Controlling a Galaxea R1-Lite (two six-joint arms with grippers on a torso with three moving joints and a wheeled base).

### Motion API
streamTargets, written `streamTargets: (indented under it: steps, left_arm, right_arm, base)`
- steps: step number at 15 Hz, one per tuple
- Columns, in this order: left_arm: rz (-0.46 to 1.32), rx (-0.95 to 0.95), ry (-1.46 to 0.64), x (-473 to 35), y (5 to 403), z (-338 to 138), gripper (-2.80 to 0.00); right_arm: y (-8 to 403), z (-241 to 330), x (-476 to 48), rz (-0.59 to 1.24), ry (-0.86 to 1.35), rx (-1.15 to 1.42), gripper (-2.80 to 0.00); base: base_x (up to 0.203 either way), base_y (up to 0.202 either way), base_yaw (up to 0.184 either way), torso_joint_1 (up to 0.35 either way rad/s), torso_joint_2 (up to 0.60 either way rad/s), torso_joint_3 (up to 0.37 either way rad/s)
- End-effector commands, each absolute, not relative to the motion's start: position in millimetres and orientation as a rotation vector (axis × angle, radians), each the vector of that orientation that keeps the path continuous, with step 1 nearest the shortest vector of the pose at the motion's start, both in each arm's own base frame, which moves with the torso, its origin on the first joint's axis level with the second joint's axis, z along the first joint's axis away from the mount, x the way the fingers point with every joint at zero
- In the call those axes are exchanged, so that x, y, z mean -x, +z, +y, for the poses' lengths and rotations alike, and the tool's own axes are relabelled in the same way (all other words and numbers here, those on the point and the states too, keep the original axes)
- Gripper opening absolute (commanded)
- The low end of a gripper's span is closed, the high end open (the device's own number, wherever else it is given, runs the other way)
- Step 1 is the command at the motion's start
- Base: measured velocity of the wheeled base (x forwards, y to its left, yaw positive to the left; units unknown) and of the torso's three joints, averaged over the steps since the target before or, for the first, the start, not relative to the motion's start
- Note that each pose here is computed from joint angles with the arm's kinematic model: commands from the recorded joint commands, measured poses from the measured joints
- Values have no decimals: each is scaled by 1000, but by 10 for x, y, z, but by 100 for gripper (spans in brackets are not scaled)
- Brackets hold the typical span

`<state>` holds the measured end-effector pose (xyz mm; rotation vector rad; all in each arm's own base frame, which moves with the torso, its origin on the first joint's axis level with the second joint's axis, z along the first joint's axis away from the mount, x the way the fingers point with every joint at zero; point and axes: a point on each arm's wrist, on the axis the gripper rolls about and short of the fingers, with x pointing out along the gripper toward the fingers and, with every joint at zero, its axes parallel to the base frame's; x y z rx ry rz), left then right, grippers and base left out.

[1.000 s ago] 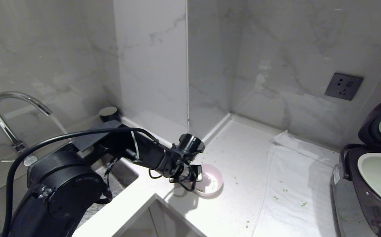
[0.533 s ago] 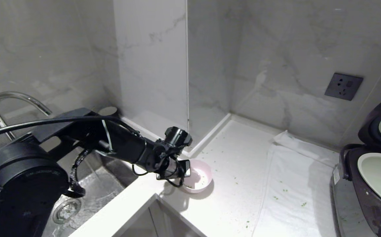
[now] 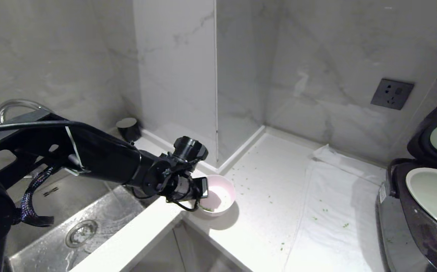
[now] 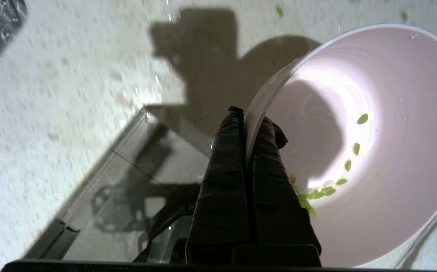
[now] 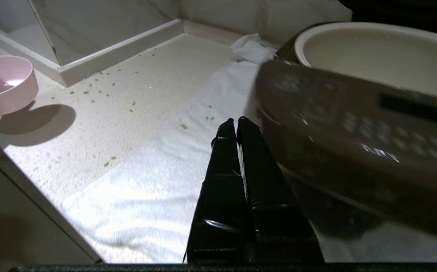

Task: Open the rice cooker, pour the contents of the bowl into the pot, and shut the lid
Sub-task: Fill a bowl with water from the tap

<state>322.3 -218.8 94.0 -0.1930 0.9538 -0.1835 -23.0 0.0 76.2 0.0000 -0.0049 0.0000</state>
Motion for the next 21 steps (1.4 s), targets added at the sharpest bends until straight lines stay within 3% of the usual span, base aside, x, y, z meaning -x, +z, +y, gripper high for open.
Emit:
streamTargets:
  steps: [1, 11, 21]
  left_arm:
    - [943, 201, -184, -3215, 988, -2180, -280]
    - [905, 229, -177, -3236, 1134, -2092, -280]
    - [868, 257, -146, -3361, 1232, -1936, -280]
  right_arm:
    - [762, 0, 230, -6, 1, 0, -280]
    - [762, 0, 229, -5, 0, 0, -280]
    - [762, 0, 229, -5, 2, 0, -280]
  base:
    - [-178, 0, -1, 2, 3, 1]
    - [-20, 0, -1, -1, 0, 2]
    - [-3, -7, 145, 1, 3, 1]
